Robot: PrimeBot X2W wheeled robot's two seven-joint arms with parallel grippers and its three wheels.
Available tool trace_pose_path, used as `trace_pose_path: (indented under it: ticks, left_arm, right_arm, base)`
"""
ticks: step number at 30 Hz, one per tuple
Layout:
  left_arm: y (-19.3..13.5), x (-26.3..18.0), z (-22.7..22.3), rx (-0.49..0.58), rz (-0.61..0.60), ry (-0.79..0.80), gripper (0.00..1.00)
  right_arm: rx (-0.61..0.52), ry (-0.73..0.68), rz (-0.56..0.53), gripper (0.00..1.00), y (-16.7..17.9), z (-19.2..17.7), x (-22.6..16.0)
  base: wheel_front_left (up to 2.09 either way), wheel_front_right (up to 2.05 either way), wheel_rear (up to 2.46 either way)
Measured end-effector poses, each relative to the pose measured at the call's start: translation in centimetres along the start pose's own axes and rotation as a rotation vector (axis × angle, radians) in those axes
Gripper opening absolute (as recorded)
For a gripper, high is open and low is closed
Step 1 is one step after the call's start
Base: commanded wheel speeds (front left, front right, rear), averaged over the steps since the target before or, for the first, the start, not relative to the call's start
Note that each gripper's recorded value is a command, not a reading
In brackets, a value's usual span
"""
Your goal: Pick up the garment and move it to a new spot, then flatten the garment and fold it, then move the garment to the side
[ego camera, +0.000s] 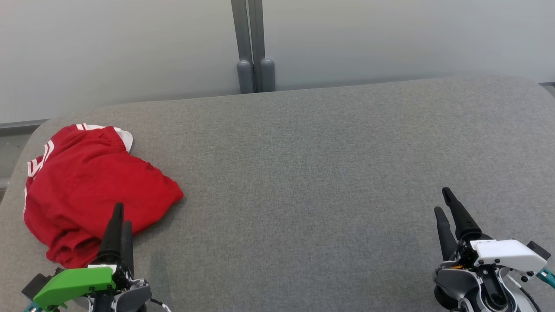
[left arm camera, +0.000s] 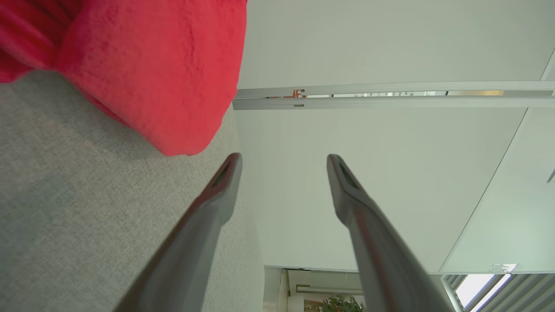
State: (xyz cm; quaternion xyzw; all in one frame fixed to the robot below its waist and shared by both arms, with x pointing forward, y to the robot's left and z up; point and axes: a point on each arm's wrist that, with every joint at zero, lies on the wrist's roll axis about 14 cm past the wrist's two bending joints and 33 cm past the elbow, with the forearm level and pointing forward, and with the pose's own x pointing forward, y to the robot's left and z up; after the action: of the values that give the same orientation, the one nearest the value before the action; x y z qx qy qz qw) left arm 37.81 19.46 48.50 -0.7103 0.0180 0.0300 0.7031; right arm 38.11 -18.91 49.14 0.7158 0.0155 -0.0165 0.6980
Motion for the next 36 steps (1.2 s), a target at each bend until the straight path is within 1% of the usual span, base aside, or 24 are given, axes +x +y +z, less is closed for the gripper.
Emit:
trace_pose_path:
  ticks: [3, 7, 11, 16, 24, 31, 36]
  left_arm:
    - [-0.3, 0.0, 0.0, 0.010, -0.008, -0.008, 1.00]
    - [-0.9, 0.1, 0.1, 0.051, -0.026, -0.017, 1.00]
    - [-1.5, 0.2, 0.0, 0.088, -0.043, -0.025, 1.00]
    - [-1.9, 0.2, 0.1, 0.149, -0.057, -0.037, 1.00]
    - [-2.3, 0.2, -0.2, 0.376, -0.066, -0.036, 1.00]
    - [-2.6, 0.3, -0.6, 0.541, -0.076, -0.036, 1.00]
    - [-2.5, 0.2, -0.9, 0.669, -0.075, -0.035, 1.00]
  right_arm:
    - [-0.002, -0.003, 0.016, 1.00, 0.5, -0.2, 0.1]
    - [-0.022, -0.006, 0.039, 1.00, 1.3, -0.4, 0.3]
    - [-0.066, -0.008, 0.064, 1.00, 2.1, -0.6, 0.5]
    - [-0.145, -0.006, 0.084, 1.00, 2.8, -1.0, 0.6]
    - [-0.280, 0.006, 0.115, 1.00, 3.6, -1.9, 0.7]
    - [-0.448, 0.006, 0.135, 1.00, 4.0, -2.4, 0.6]
    - [-0.604, 0.009, 0.148, 1.00, 4.1, -2.6, 0.6]
  base:
    - [0.00, 0.00, 0.00]
    - [0.00, 0.00, 0.00]
    - [0.00, 0.00, 0.00]
    - [0.00, 0.00, 0.00]
    - [0.00, 0.00, 0.00]
    - [0.00, 0.00, 0.00]
    - [0.00, 0.00, 0.00]
